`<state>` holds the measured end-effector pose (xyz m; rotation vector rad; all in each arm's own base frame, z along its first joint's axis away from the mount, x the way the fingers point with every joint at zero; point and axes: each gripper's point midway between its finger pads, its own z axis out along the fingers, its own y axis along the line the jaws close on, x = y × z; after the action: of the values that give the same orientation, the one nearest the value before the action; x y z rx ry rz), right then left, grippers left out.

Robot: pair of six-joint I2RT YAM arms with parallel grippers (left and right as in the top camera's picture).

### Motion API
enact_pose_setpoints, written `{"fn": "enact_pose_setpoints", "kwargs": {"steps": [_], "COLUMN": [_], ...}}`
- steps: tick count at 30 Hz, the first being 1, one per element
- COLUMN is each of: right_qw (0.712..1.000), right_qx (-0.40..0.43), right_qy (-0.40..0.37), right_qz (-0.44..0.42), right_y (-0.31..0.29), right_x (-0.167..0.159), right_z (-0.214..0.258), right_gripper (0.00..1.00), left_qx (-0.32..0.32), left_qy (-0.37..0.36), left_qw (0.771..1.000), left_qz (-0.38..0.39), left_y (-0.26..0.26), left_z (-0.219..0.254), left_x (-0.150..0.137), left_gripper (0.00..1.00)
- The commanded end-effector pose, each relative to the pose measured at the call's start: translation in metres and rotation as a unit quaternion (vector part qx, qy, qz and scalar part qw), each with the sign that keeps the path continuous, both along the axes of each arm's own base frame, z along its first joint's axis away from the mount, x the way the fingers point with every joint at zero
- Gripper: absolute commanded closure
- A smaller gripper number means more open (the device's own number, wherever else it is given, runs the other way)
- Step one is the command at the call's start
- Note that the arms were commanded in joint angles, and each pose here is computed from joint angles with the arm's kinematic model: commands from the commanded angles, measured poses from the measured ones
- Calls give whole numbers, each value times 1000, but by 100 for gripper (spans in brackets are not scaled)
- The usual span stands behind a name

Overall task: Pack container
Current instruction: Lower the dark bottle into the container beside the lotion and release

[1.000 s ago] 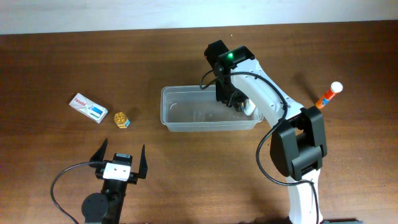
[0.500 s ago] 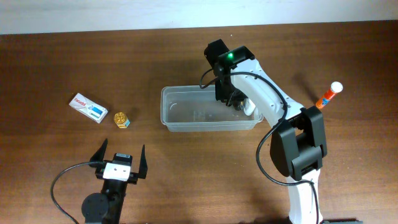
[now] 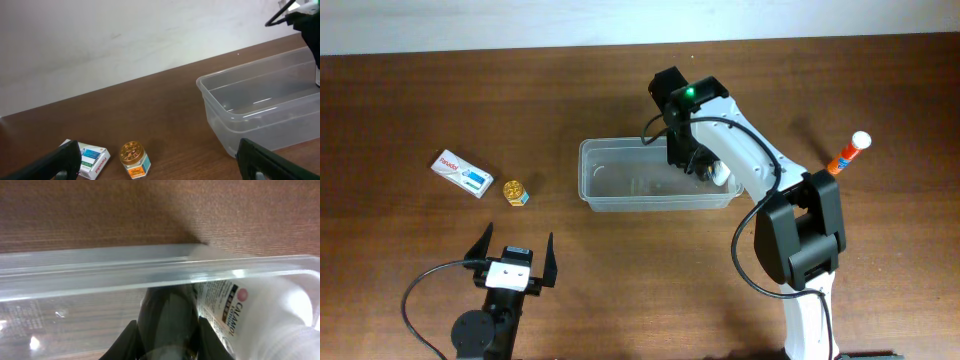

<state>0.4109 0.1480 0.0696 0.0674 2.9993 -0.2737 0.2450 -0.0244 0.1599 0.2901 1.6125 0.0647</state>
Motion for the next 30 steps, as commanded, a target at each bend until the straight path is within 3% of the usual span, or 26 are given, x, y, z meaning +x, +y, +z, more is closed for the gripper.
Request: {"fn": "enact_pose_setpoints", "kwargs": {"steps": [1,12,14,19,30], "right_qw": [1000,1000,1000,1000,1000], "right_qx": [-3,0,0,0,0], "right_qy": [-16,-19,-19,-19,-19], "right_qz": [-10,-10,-10,-10,-9], "right_y": [-5,-3,-3,-3,-3], "right_x": [1,3,3,3,3], "right_z": [8,8,8,8,8], "right_gripper": [81,80,71,65,64], "left_qx": [6,6,6,6,6], "left_qy": [-1,-1,-1,-1,-1], "left_qw": [1000,1000,1000,1000,1000], "left_qz": [5,5,5,5,5], "left_y": [2,2,2,2,2], "left_z": [0,0,0,0,0], "left_x": [0,0,0,0,0], "left_gripper": [1,1,1,1,1]}}
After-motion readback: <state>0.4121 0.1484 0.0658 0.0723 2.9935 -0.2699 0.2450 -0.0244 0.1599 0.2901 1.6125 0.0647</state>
